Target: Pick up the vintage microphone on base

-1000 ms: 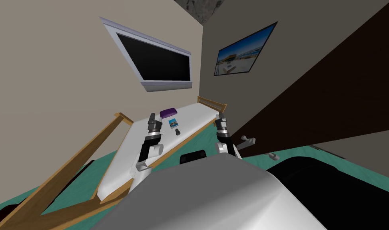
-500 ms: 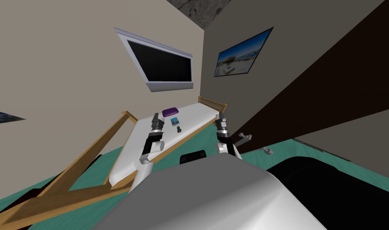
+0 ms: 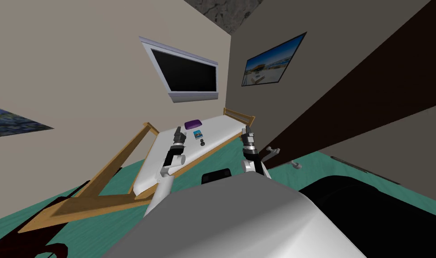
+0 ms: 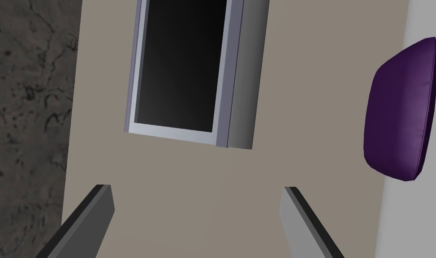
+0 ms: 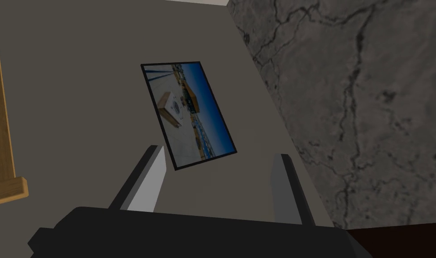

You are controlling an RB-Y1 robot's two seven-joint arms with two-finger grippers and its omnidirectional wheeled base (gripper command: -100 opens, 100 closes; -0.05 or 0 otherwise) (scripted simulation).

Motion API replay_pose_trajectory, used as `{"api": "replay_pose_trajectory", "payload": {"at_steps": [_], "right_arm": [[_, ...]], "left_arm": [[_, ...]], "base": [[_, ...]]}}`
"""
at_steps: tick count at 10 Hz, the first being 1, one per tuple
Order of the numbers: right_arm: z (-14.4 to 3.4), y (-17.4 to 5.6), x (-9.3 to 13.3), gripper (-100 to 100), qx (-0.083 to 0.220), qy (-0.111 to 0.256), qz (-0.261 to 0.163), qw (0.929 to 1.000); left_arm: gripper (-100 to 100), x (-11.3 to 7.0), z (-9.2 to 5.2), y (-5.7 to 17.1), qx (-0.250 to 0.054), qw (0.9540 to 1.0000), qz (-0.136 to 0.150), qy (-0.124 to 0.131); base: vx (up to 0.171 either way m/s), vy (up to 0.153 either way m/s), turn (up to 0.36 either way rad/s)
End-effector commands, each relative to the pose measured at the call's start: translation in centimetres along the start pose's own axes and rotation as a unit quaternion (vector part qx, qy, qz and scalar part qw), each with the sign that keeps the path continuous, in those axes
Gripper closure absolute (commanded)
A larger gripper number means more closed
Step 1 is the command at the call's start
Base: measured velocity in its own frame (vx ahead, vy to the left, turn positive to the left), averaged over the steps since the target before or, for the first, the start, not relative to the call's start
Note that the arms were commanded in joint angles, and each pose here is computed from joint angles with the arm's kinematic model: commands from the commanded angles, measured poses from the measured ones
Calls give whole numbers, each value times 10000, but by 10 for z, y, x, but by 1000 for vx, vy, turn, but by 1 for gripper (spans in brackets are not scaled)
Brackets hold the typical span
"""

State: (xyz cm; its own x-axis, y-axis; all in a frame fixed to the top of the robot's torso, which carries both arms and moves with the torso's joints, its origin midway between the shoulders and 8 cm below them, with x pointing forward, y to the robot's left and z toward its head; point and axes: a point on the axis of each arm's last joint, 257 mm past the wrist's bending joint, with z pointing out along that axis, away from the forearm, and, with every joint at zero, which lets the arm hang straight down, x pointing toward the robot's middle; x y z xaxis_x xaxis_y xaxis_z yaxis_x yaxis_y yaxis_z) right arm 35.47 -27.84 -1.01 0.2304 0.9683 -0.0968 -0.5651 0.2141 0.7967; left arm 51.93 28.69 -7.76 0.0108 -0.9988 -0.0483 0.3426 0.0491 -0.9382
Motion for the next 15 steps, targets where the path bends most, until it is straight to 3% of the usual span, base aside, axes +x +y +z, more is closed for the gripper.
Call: {"api": "replay_pose_trajectory", "payload": {"at_steps": [1,2,3,5,6,7,10,11,12,14,15], "right_arm": [[0,0,0,0,0,0,0,10000],[0,0,0,0,0,0,0,10000],[0,0,0,0,0,0,0,10000],[0,0,0,0,0,0,0,10000],[0,0,0,0,0,0,0,10000],[0,0,0,0,0,0,0,10000],[0,0,0,0,0,0,0,10000],[0,0,0,0,0,0,0,10000],[0,0,0,0,0,0,0,10000],[0,0,0,0,0,0,0,10000],[0,0,0,0,0,0,0,10000]], "left_arm": [[-100,1,11,14,-189,9998,-74,23],[-100,-1,9,24,-283,9996,-71,5],[-100,3,19,31,-407,9991,-148,35],[-100,1,17,43,-522,9985,-145,13],[-100,4,26,52,-663,9975,-231,41],[-100,3,24,61,-755,9969,-228,22],[-100,11,39,86,-1114,9929,-418,66],[-100,9,36,97,-1226,9916,-414,41],[-100,16,44,102,-1333,9897,-519,80],[-100,14,40,115,-1461,9879,-514,50],[-100,20,45,127,-1639,9845,-619,72]], "base": [[-79,14,80],[-65,9,30],[-87,22,73],[-47,15,8],[-47,14,55],[-52,9,35],[-54,14,45],[-42,15,17],[-41,17,41],[-27,9,8],[-22,7,31]]}}
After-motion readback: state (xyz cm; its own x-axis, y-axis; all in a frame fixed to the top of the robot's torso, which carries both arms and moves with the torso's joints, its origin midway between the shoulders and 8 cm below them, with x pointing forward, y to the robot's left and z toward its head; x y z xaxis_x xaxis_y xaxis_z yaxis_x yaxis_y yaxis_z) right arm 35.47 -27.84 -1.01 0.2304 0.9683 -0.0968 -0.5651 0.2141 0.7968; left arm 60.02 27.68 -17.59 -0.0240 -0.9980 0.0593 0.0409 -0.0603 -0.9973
